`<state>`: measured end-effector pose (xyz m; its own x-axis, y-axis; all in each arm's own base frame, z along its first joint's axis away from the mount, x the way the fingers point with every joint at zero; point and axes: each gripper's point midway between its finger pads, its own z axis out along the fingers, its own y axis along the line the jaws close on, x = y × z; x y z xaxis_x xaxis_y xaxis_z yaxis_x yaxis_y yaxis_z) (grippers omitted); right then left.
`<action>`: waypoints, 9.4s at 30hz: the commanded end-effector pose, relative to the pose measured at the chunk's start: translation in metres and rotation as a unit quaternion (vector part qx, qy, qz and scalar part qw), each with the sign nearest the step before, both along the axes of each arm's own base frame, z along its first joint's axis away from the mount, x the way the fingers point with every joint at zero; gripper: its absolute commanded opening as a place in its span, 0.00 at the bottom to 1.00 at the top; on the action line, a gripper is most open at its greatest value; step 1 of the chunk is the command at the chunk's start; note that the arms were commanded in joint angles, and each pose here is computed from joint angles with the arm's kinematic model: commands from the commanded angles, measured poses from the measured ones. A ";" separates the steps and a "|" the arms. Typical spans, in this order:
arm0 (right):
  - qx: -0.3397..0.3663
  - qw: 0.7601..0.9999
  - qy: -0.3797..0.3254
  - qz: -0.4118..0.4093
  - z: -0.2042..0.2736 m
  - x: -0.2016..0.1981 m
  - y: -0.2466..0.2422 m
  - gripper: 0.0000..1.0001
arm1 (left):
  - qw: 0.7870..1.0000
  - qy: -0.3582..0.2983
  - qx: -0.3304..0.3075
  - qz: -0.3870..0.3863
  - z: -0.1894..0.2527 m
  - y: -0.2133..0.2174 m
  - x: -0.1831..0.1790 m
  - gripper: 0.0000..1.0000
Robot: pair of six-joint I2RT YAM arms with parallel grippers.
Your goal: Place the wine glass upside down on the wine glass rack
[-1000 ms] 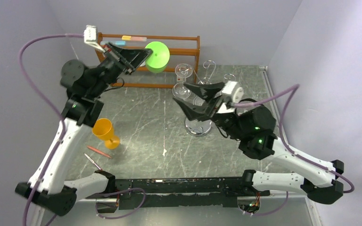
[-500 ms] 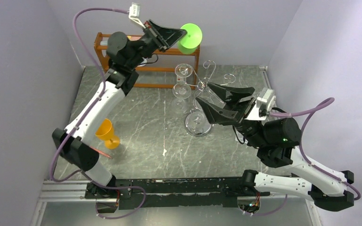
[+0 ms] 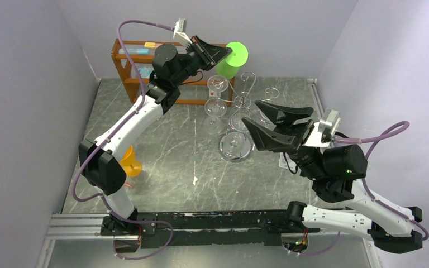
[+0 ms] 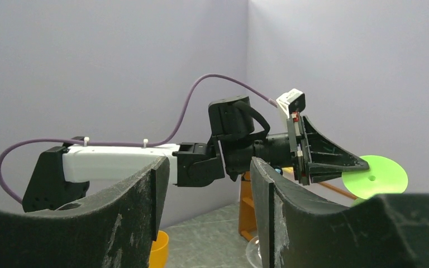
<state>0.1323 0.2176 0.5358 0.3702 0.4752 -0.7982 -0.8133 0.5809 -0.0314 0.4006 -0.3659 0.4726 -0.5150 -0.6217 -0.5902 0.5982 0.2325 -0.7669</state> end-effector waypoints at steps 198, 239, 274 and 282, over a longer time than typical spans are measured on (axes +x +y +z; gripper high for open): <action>0.004 0.993 0.115 0.039 -0.051 0.009 0.020 0.60 | 0.800 0.234 0.476 0.280 -0.245 0.300 -0.130 0.05; 0.267 0.861 0.386 0.195 0.024 0.067 0.146 0.66 | 0.928 -0.291 -0.114 0.205 0.103 0.249 -0.243 0.05; 0.348 0.808 0.416 0.232 0.040 0.088 0.188 0.32 | 0.940 -0.279 -0.161 0.115 0.074 0.234 -0.264 0.05; 0.344 0.806 0.422 0.231 0.038 0.090 0.195 0.10 | 0.945 -0.264 -0.152 0.119 0.063 0.234 -0.263 0.05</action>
